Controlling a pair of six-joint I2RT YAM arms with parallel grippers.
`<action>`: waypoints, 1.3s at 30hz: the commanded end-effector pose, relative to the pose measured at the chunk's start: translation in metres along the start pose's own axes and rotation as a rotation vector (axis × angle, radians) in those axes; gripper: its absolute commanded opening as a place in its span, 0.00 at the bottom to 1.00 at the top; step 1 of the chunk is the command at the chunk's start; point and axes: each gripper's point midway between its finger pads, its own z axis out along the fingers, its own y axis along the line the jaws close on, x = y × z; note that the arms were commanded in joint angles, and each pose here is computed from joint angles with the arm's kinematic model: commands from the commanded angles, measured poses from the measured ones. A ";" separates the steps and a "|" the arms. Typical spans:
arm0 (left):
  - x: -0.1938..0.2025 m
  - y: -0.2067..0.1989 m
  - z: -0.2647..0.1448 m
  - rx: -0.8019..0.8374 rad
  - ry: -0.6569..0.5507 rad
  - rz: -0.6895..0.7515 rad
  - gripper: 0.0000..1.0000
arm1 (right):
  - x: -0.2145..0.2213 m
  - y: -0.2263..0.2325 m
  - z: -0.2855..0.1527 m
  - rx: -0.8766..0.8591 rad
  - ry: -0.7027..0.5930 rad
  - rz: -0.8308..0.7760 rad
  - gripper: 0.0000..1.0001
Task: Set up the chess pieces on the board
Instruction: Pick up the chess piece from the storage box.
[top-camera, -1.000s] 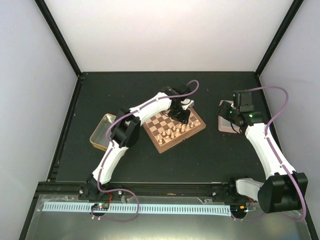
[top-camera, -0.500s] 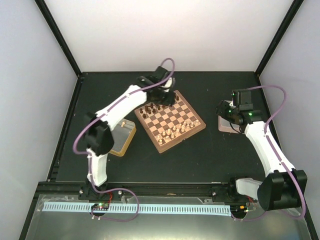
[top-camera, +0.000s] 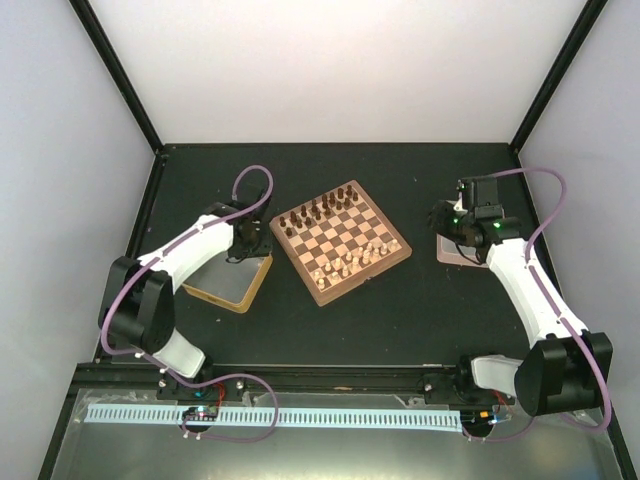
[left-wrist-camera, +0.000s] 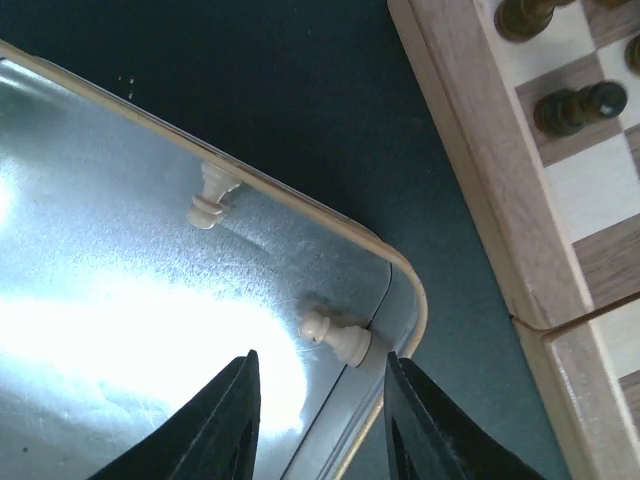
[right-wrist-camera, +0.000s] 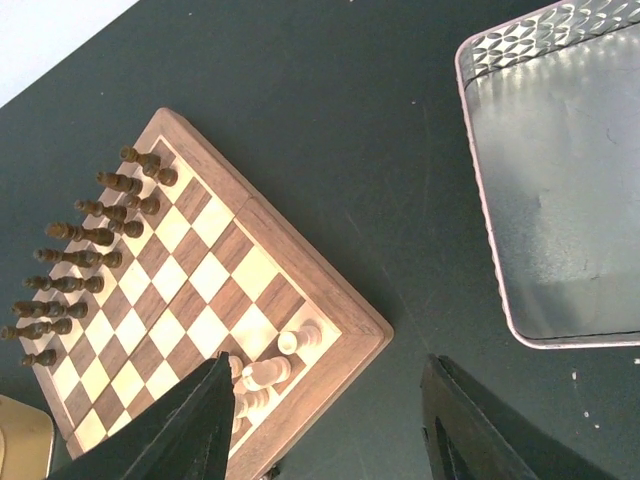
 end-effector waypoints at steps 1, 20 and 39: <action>-0.014 -0.001 0.005 0.007 -0.054 0.083 0.36 | -0.008 0.014 -0.003 -0.034 -0.014 -0.004 0.52; -0.025 0.039 0.065 -0.070 0.073 0.013 0.38 | -0.012 0.015 -0.007 -0.024 -0.020 -0.003 0.49; -0.037 0.040 0.080 -0.020 0.100 0.121 0.22 | -0.014 0.019 -0.010 -0.036 -0.027 0.012 0.43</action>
